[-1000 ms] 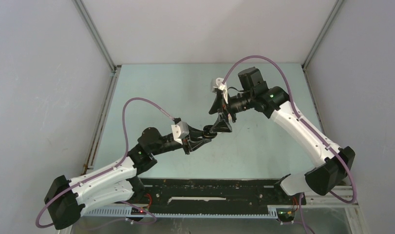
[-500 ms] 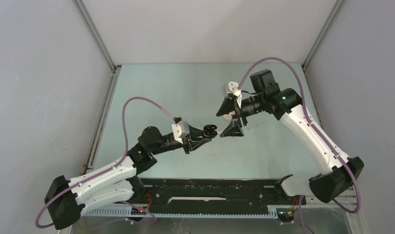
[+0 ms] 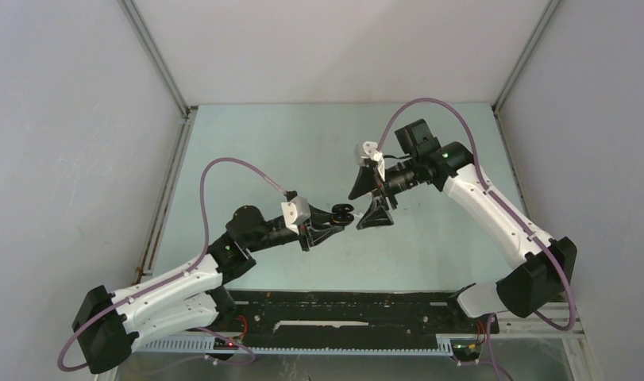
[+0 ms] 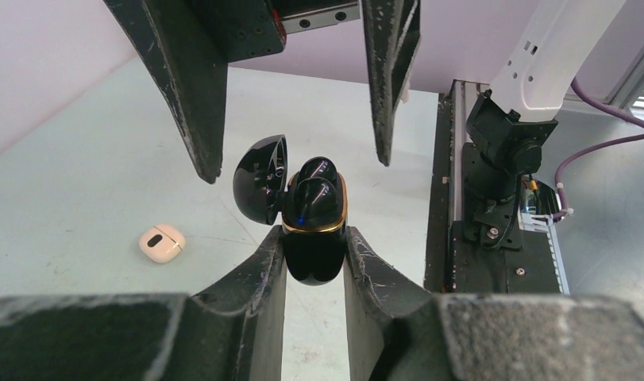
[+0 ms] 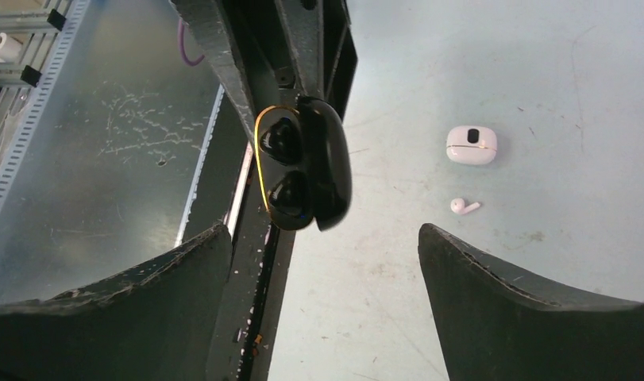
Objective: Insert the wireless bluetooth earbuds into the charging case
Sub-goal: Place the earbud in the charging case, then close the charging case.
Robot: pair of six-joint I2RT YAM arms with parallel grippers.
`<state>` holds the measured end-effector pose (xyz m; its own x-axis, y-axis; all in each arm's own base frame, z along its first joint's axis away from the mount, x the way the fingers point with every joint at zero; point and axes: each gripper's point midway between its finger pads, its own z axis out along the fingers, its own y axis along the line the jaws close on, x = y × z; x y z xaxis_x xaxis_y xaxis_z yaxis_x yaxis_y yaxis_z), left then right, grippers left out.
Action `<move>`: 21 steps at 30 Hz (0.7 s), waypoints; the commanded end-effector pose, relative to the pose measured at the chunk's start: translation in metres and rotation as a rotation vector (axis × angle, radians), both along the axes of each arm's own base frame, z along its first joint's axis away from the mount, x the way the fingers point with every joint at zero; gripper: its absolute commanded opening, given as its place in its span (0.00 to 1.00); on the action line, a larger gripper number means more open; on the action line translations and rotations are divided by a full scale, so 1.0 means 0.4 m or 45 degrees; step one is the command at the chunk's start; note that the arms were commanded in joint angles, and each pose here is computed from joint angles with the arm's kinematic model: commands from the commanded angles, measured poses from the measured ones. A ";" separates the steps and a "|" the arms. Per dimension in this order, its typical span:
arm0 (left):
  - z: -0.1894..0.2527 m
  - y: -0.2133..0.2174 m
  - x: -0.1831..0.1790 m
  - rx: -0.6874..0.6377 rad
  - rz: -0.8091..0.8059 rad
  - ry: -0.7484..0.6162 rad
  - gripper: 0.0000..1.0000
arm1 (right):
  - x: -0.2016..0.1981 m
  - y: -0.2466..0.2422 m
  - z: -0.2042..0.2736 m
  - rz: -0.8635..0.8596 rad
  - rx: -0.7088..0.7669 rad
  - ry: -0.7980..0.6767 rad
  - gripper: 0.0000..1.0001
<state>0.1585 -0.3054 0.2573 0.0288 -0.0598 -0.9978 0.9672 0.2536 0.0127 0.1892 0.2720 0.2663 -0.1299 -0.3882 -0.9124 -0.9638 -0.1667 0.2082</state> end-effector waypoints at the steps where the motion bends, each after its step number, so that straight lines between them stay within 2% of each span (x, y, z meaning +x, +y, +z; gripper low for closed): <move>1: 0.075 -0.005 0.013 -0.070 0.022 -0.055 0.00 | -0.020 0.020 0.004 0.055 0.007 -0.052 0.89; 10: 0.064 -0.001 0.047 -0.050 0.102 0.006 0.00 | -0.044 0.014 0.025 0.080 0.024 -0.109 0.88; 16: 0.058 0.012 0.090 -0.054 0.210 0.069 0.00 | -0.057 -0.022 0.073 0.053 0.076 -0.180 0.88; 21: 0.044 0.003 0.097 -0.027 0.206 0.105 0.00 | -0.055 -0.056 0.107 0.035 0.152 -0.191 0.88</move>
<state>0.1903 -0.3018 0.2553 -0.0434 -0.0433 -0.9981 0.9194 0.3893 -0.0569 0.1745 0.2580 0.2930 -0.0096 -0.3393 -0.9406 -0.9799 -0.1840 0.0764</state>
